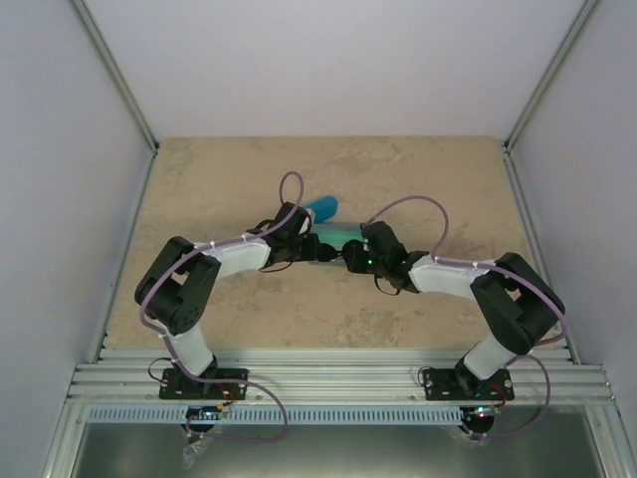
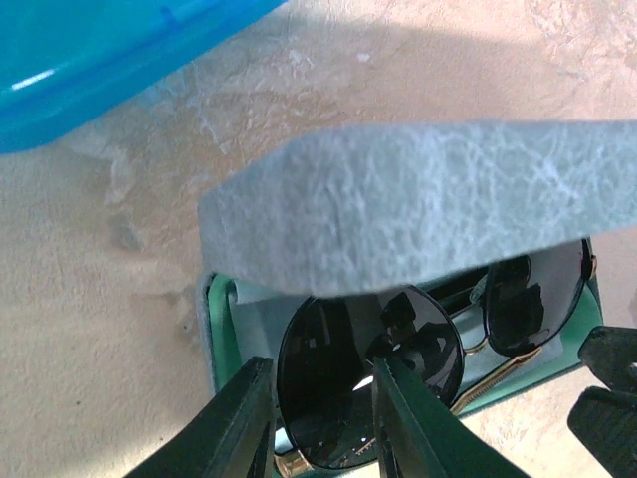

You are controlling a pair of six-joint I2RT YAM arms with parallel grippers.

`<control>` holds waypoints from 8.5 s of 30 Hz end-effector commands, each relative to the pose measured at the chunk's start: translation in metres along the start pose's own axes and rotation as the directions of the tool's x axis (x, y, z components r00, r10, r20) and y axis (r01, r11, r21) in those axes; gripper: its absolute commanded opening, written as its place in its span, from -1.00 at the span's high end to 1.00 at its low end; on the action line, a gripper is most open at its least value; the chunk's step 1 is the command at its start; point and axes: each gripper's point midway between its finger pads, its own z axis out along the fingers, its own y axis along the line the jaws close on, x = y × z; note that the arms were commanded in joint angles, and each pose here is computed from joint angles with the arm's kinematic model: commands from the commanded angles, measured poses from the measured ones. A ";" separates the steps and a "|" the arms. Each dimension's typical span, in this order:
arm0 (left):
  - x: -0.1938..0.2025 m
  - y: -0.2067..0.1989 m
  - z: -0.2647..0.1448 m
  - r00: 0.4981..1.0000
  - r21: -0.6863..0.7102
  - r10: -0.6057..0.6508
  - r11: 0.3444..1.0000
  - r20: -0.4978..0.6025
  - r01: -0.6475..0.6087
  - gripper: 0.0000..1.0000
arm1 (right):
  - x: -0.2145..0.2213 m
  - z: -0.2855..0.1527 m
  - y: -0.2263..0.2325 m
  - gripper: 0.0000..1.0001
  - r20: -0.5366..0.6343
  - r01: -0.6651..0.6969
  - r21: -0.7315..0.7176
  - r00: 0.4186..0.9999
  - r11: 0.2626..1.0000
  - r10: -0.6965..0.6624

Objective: Organize the sunglasses
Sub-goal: Adjust the sunglasses in the sunglasses case, then close the sunglasses case at the center of the board, then pick up the sunglasses case from the center of the board, then place the sunglasses case at the center of the board.

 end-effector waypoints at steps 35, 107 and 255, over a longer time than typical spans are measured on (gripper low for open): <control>-0.038 0.010 -0.041 0.989 -0.114 0.030 0.993 0.145 -0.014 0.11 | -0.024 -0.017 0.027 0.33 0.069 -0.015 -0.111 0.997 0.994 0.022; 0.039 -0.005 -0.025 0.996 0.076 -0.088 0.993 0.010 0.087 0.59 | -0.091 -0.006 0.036 0.19 0.145 0.161 0.076 0.975 0.984 -0.171; -0.083 0.009 -0.110 0.955 -0.071 0.053 0.997 0.292 -0.034 -0.44 | -0.105 -0.006 -0.166 -0.42 -0.045 0.138 0.498 0.990 0.856 -0.133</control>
